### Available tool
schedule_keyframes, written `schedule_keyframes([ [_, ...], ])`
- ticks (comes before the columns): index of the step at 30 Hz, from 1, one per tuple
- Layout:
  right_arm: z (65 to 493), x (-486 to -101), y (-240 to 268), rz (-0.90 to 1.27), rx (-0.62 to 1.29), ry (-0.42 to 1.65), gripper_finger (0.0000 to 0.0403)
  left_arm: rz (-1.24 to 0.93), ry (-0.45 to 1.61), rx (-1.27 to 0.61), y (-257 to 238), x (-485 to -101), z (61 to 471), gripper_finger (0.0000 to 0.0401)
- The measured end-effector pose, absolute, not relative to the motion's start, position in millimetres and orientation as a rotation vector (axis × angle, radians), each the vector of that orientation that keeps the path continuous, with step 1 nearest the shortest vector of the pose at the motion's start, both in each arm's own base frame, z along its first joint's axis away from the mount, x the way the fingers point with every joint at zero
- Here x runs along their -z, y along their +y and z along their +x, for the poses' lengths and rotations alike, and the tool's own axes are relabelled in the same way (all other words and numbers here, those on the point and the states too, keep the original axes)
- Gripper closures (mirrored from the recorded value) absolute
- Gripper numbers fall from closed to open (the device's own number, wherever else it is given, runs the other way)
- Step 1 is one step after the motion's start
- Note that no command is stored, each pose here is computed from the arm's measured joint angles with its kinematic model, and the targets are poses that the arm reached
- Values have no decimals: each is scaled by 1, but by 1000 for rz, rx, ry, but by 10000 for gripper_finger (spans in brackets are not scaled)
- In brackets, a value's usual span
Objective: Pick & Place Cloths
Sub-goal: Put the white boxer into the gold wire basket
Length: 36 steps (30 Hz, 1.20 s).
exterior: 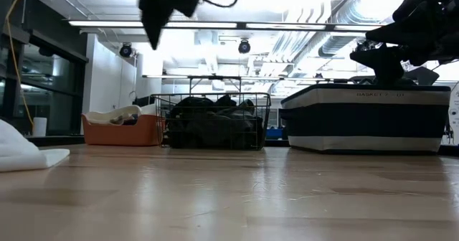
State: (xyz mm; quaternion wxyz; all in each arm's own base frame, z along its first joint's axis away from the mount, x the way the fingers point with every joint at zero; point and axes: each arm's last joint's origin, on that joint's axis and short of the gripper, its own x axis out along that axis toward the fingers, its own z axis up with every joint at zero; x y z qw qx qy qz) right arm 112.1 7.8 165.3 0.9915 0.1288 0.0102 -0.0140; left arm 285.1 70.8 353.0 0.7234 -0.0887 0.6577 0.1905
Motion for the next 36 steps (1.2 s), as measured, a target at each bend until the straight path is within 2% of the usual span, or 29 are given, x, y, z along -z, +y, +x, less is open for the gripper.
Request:
schedule_keyframes([
  [2, 112, -165, 8, 258, 28, 20, 144, -141, 1485, -359, 49, -347, 283, 394],
  [6, 112, -165, 8, 258, 28, 21, 144, -70, 1569, -265, 8, -326, 274, 388],
  [14, 112, -165, 8, 258, 28, 21, 144, -84, 1734, -306, -57, -263, 245, 387],
  [20, 112, -165, 8, 258, 28, 21, 144, -66, 1735, -280, -95, -230, 229, 371],
  [24, 112, -165, 8, 258, 28, 21, 144, -66, 1670, -241, -117, -221, 224, 323],
  [32, 112, -165, 8, 258, 28, 20, 144, -152, 1540, -195, -154, -210, 215, 160],
  [36, 112, -165, 8, 258, 28, 20, 144, -197, 1524, -218, -165, -196, 204, 103],
])
